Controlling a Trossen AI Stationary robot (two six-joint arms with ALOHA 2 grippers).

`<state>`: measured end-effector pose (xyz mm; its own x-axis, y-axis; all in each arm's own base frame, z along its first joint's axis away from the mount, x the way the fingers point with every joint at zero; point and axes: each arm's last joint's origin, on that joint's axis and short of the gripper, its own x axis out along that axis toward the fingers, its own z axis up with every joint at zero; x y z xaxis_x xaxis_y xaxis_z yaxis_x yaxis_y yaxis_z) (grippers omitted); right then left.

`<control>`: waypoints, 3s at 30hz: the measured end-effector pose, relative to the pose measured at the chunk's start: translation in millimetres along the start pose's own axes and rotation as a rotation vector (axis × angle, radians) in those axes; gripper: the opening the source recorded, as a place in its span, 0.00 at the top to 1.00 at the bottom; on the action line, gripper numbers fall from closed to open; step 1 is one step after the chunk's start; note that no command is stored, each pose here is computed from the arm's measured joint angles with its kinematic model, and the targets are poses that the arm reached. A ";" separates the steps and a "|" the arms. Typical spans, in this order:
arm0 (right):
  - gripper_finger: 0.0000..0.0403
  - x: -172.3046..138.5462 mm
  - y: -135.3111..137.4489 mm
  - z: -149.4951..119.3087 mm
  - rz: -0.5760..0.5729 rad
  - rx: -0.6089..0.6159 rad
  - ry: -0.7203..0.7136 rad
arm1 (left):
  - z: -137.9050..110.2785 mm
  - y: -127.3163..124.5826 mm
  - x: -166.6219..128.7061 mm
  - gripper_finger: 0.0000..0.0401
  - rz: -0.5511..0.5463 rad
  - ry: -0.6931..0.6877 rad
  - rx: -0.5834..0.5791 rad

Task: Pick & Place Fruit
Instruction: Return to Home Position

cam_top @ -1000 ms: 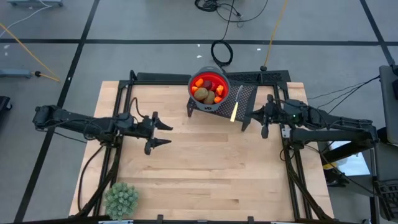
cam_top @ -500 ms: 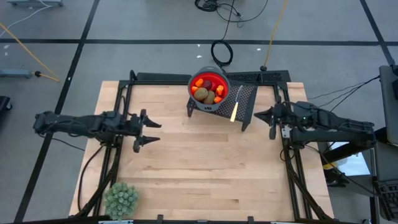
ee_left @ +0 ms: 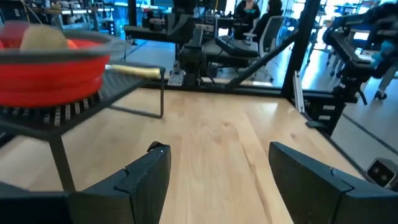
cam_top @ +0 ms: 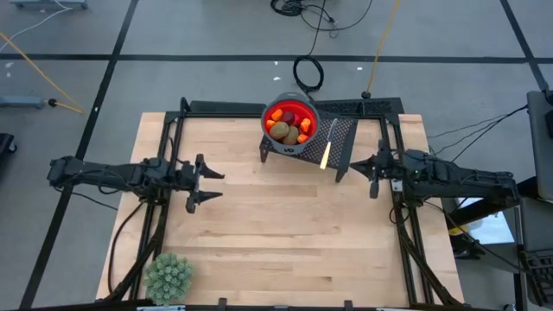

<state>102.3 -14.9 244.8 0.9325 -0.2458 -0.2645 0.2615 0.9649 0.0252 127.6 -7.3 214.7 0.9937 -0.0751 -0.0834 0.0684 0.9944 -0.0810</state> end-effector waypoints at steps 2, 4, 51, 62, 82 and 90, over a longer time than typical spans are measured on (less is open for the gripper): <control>1.00 -2.6 -0.9 -2.9 -0.010 0.001 0.012 | -8.6 0.6 -1.3 0.32 0.000 -0.001 -0.012; 1.00 -6.6 -1.5 -3.1 -0.009 0.001 -0.002 | -12.4 0.9 -3.7 0.32 -0.002 -0.016 -0.027; 1.00 9.2 -0.7 -84.5 0.125 0.092 -0.017 | -42.9 3.1 -11.8 0.32 -0.006 -0.113 0.052; 1.00 9.5 -0.8 -85.7 0.123 0.091 -0.008 | -42.9 3.4 -11.8 0.32 0.004 -0.113 0.079; 1.00 8.7 0.0 -72.6 0.141 0.118 -0.150 | -42.4 3.3 -11.9 0.32 0.003 -0.114 0.073; 1.00 7.7 0.3 -65.6 0.150 0.125 -0.234 | -42.4 3.3 -11.9 0.32 0.003 -0.114 0.073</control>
<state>93.2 -10.4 179.6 0.9913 -0.1301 -0.0199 0.1316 0.9767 0.1697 112.3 -6.3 173.4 0.9973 -0.0671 0.0307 0.0673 0.9977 -0.0077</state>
